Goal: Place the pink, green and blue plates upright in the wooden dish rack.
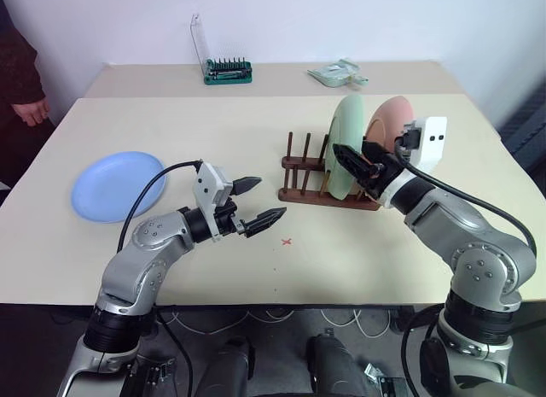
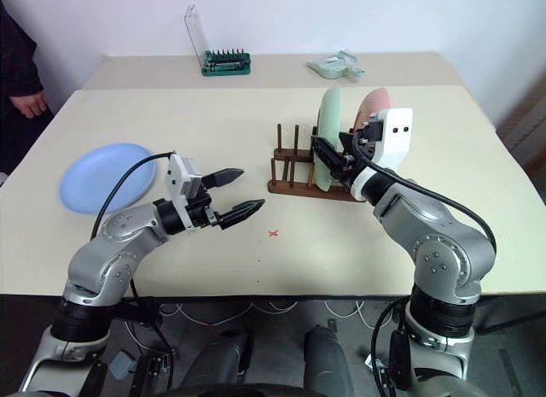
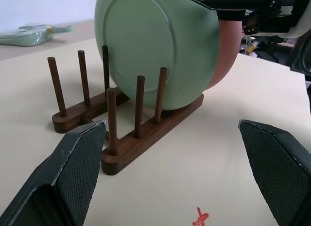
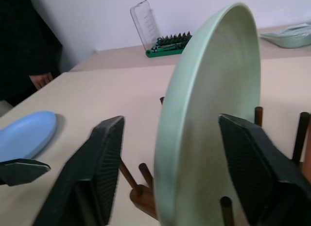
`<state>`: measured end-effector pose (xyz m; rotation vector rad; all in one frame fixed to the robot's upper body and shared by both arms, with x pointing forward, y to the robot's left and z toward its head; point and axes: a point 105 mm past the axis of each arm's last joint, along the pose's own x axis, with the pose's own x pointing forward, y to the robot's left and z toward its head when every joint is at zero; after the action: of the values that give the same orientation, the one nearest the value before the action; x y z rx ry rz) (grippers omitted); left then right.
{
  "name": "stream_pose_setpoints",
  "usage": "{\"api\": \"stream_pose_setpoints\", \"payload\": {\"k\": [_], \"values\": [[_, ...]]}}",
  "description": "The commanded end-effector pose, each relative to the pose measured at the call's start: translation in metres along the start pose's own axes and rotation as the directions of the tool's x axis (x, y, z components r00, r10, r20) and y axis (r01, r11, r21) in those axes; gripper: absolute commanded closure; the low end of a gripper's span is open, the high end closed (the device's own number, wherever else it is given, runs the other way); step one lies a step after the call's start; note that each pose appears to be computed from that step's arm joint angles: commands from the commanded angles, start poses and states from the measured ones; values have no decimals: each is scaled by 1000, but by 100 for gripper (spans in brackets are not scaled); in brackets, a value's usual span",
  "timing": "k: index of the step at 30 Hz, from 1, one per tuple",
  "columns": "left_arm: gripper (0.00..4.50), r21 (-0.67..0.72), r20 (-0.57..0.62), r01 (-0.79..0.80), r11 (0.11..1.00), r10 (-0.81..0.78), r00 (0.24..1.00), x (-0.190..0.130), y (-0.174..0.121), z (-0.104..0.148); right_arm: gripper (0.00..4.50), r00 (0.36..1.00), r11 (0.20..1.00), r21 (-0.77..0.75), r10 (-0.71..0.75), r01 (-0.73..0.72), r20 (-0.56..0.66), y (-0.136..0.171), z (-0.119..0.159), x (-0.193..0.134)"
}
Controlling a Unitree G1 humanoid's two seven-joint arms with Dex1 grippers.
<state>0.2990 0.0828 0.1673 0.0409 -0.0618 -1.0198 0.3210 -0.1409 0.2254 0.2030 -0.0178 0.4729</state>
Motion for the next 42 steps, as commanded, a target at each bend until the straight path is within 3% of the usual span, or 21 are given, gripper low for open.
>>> {"api": "stream_pose_setpoints", "payload": {"k": [1,7,11,13,14,15,17,18,20,21,22,25,29,32,37,42], "values": [[0,32,21,9,999,-10,1000,0,-1,6,139,996,992,-107,77,-72,44,15,22,-8],[0,35,25,-4,999,3,1000,-2,1,4,139,994,961,-258,110,-100,25,15,37,-22],[0,8,56,-87,996,86,995,-11,22,4,139,981,914,-376,184,-150,54,24,59,-32],[0,-22,90,-185,983,186,978,-18,41,8,139,976,889,-428,210,-164,60,28,66,-32],[0,-37,89,-342,939,344,935,-25,69,7,139,973,866,-472,221,-168,59,31,70,-30],[0,-84,93,-514,854,520,849,-39,102,7,139,970,833,-527,235,-169,60,35,75,-27],[0,-146,81,-665,732,679,730,-54,133,4,139,966,792,-587,250,-170,58,38,78,-23],[0,-104,47,-786,609,792,608,-72,154,1,139,961,774,-608,268,-177,61,43,79,-15],[0,-5,-4,-971,237,971,237,-128,188,-2,139,945,745,-629,323,-223,48,56,76,-2],[0,26,7,-996,87,996,87,-153,195,2,139,939,729,-640,342,-241,36,61,72,3],[0,41,29,-999,-10,1000,-9,-171,197,8,139,933,714,-651,359,-257,25,64,69,6],[0,60,17,-990,-129,992,-128,-199,199,13,139,919,676,-675,395,-294,-4,72,59,13],[0,77,-117,-961,-265,955,-273,-245,202,-2,139,894,656,-672,448,-345,-23,83,51,17],[0,85,-285,-979,-185,937,-201,-248,203,-27,139,887,651,-668,462,-361,-29,85,47,17],[0,49,-388,-999,-20,921,-38,-229,202,-41,139,889,651,-667,456,-363,-39,84,41,17],[0,37,-456,-999,22,890,3,-223,198,-56,139,895,656,-665,444,-356,-41,82,37,16]]}}
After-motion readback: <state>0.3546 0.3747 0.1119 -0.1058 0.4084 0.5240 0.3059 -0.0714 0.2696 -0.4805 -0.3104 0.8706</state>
